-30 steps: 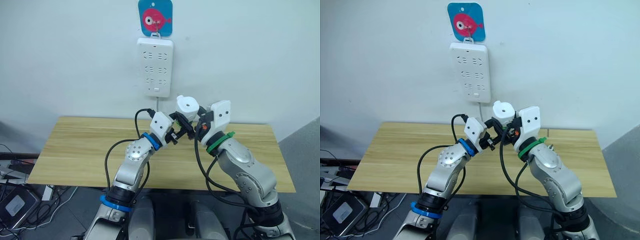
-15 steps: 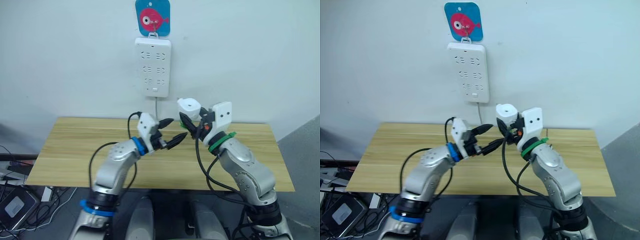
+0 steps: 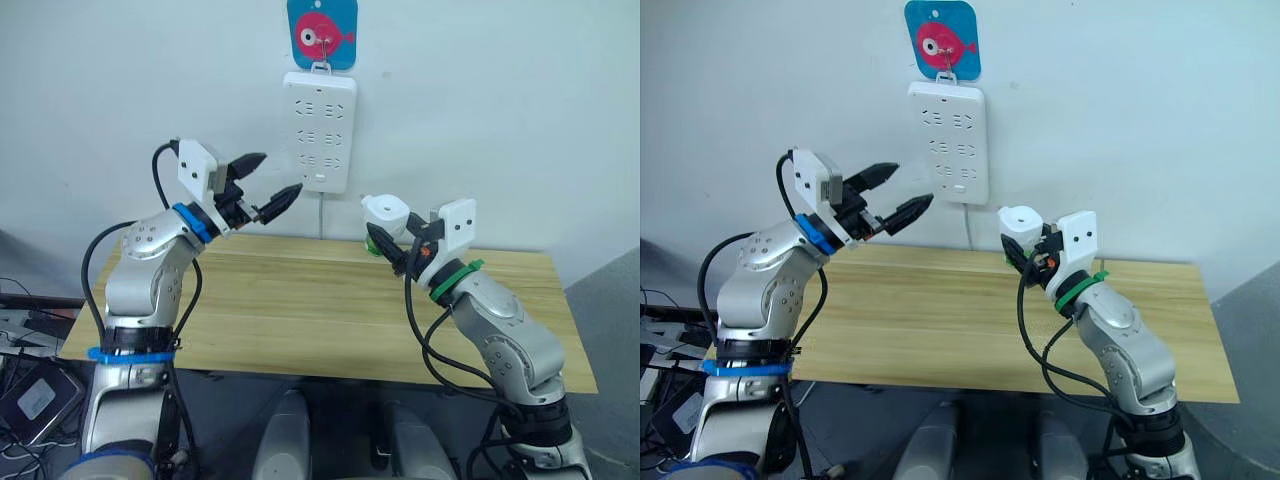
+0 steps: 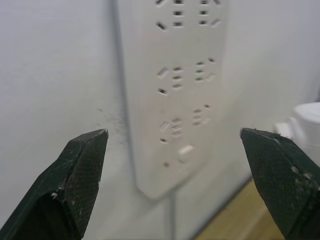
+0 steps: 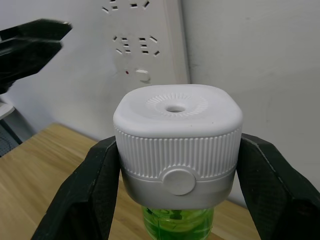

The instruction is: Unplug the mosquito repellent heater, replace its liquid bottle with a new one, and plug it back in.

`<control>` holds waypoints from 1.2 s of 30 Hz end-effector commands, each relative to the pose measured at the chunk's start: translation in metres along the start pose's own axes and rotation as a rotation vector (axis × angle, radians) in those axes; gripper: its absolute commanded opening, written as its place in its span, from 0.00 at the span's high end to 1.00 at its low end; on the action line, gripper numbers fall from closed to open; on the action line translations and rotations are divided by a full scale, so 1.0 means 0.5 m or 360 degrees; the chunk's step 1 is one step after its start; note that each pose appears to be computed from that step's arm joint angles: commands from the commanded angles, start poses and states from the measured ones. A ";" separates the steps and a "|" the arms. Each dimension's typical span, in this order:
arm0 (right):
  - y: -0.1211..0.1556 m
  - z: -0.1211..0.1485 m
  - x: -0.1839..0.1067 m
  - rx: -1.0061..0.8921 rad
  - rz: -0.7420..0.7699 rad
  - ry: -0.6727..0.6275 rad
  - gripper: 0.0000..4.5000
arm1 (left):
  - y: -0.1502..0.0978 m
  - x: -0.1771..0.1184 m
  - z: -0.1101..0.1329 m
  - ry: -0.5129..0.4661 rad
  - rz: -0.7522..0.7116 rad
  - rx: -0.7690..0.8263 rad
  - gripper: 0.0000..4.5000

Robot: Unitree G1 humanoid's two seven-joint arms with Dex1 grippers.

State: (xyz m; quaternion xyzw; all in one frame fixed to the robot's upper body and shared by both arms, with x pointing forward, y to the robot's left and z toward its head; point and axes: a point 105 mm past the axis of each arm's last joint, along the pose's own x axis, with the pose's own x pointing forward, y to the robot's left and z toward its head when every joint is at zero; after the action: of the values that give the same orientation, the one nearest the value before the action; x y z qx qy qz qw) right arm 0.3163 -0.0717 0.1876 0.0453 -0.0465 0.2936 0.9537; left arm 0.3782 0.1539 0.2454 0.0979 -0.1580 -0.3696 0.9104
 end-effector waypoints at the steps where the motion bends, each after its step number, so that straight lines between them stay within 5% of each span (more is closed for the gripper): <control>1: 0.019 0.042 -0.006 -0.0028 0.0037 -0.0113 0.33 | -0.003 0.033 0.009 -0.0055 -0.0077 0.0082 0.00; 9: 0.003 0.054 -0.021 -0.0037 -0.0053 -0.0116 0.33 | -0.019 0.088 -0.026 -0.0058 -0.0183 0.0064 0.00; 21: 0.015 0.063 -0.026 -0.0017 -0.0075 -0.0134 0.33 | -0.046 0.109 -0.004 -0.0116 -0.0463 -0.0162 0.00; 24: 0.023 0.062 -0.024 -0.0017 -0.0062 -0.0118 0.33 | -0.040 0.103 -0.004 -0.0100 -0.0478 -0.0272 0.13; 32: 0.039 0.095 -0.010 0.0034 -0.0071 -0.0189 0.33 | -0.041 0.097 0.005 -0.0077 -0.0551 -0.0472 0.68; 36: 0.047 0.112 -0.001 0.0034 -0.0060 -0.0226 0.33 | -0.047 0.097 0.000 -0.0040 -0.0582 -0.0524 0.71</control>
State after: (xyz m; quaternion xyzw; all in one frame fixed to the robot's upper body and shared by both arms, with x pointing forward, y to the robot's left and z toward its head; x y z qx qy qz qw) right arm 0.3073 -0.0608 0.2261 0.0730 -0.0734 0.2628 0.9593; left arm 0.3991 0.1060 0.2306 -0.0345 -0.0663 -0.5410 0.8377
